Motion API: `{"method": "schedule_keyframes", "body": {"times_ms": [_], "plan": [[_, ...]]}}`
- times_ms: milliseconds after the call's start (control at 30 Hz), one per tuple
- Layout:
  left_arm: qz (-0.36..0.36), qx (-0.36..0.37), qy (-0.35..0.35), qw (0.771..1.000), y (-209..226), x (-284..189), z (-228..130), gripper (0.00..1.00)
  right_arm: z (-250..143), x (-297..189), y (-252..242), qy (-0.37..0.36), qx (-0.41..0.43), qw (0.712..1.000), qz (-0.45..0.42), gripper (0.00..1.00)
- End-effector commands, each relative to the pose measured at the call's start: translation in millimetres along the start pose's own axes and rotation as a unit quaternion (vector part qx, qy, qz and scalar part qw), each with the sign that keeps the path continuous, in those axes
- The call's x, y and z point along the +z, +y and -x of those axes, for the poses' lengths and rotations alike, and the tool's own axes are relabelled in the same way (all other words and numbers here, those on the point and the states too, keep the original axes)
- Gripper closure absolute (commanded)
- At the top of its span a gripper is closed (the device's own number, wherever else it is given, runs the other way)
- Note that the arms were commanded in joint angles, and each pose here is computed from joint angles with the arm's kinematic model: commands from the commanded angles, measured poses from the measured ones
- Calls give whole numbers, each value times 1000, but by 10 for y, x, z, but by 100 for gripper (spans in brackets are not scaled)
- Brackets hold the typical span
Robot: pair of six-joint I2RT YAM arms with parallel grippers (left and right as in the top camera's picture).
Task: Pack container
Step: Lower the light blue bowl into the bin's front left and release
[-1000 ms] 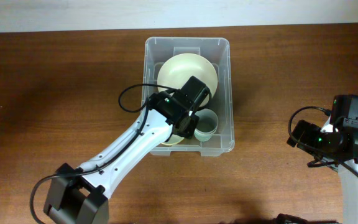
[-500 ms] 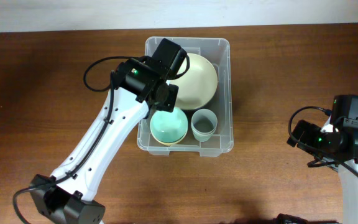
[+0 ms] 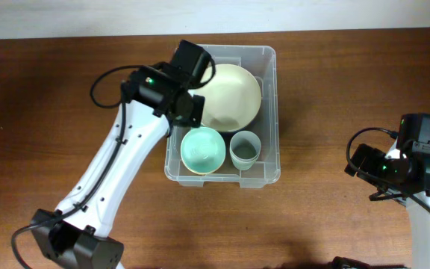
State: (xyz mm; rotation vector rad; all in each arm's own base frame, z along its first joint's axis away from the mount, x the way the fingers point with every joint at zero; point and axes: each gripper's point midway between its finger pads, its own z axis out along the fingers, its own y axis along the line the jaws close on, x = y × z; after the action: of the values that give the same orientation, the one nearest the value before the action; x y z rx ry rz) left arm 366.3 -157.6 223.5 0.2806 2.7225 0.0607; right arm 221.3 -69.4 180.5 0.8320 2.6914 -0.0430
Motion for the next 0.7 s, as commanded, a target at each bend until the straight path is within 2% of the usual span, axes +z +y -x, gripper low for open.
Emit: {"method": "schedule_keyframes", "body": {"times_ms": [0, 100, 333, 667], "plan": [[-15, 3, -18, 1000, -104, 26, 116, 99, 56, -29, -18, -10, 3, 1000, -4, 1], [-17, 9, -6, 1000, -177, 185, 121, 99, 55, -2, -17, -4, 3, 1000, -6, 1], [-6, 25, 72, 997, -289, 825, -41, 100, 55, 74, -14, 11, 3, 1000, -11, 1], [-3, 28, 85, 996, -317, 992, -67, 99, 58, 77, -14, 11, 3, 1000, -11, 1]]}}
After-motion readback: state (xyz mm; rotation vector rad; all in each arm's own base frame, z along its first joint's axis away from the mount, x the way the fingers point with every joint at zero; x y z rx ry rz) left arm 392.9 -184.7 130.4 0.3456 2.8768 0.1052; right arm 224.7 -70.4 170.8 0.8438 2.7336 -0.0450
